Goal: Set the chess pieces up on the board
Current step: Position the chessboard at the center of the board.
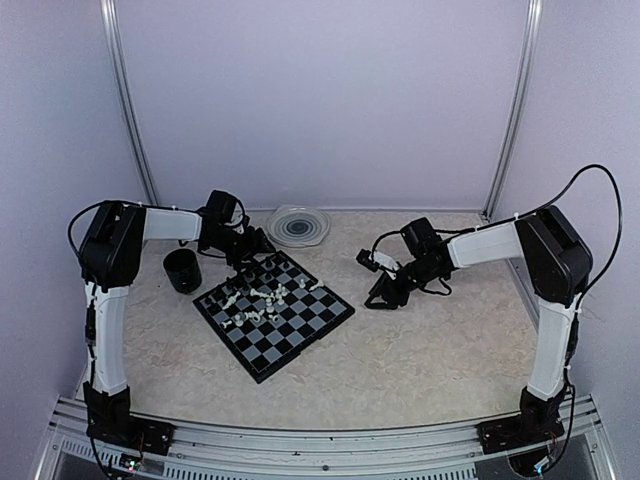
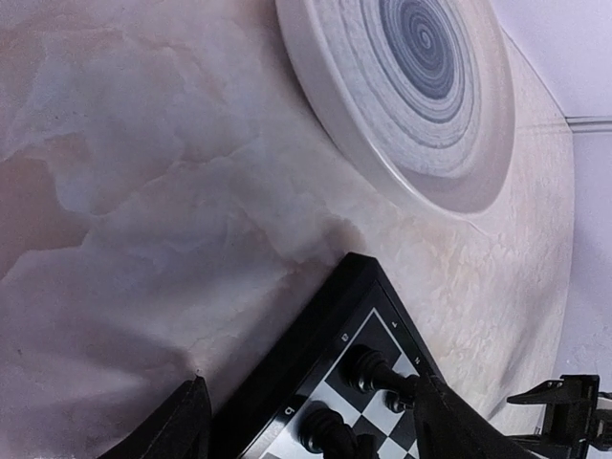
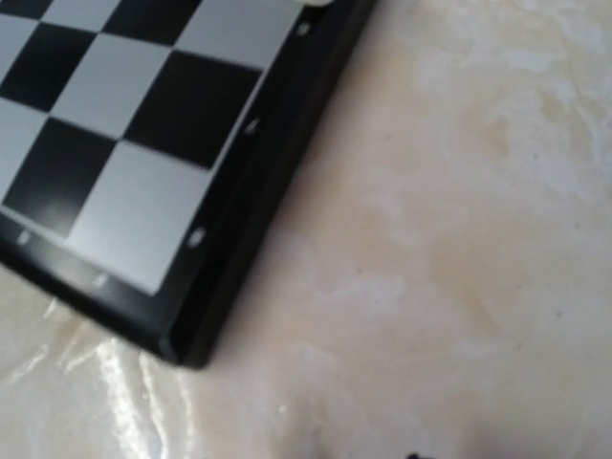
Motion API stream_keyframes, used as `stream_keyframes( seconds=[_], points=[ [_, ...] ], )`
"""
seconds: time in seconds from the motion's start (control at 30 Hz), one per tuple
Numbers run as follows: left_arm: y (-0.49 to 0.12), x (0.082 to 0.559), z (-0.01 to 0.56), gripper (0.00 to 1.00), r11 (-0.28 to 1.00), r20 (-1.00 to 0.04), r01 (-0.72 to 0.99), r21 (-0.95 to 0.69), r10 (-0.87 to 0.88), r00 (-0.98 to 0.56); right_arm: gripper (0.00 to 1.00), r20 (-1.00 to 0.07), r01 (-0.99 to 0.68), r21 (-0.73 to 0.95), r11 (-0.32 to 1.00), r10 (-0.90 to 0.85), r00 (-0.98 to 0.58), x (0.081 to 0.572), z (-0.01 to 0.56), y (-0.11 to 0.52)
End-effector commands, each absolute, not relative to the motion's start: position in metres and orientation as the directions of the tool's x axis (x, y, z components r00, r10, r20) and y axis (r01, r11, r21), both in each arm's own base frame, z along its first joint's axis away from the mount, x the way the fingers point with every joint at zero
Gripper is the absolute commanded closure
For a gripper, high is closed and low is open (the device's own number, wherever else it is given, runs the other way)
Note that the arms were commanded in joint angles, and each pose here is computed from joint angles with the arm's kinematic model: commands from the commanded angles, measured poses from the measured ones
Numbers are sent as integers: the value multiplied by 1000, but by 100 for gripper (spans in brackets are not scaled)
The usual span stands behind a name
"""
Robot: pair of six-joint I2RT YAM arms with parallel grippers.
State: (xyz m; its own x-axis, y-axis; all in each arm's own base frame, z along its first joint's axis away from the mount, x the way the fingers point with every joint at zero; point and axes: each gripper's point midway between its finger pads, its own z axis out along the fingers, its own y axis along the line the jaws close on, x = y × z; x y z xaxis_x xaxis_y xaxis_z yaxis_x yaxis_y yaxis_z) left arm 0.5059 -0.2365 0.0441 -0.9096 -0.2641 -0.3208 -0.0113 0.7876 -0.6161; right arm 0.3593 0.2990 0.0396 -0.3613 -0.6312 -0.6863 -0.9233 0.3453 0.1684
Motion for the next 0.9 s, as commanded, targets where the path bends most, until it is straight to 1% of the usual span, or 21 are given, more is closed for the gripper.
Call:
stream_keyframes(
  seconds=[0.0, 0.27, 0.53, 0.87],
  points=[
    [-253, 495, 36, 28, 755, -299, 33, -655, -219, -929, 55, -687, -937, 128, 325, -652, -320, 360, 48, 303],
    [-282, 480, 41, 29, 700, -291, 91, -708, -171, -941, 54, -696, -943, 27, 332, -671, -256, 366, 69, 289],
    [-318, 461, 38, 30, 680, -288, 142, -719, -106, -952, 53, -692, -939, -4, 343, -679, -245, 370, 81, 269],
    [-357, 437, 41, 31, 652, -289, 201, -731, -29, -957, 53, -715, -923, 19, 384, -641, -281, 378, 92, 245]
  ],
)
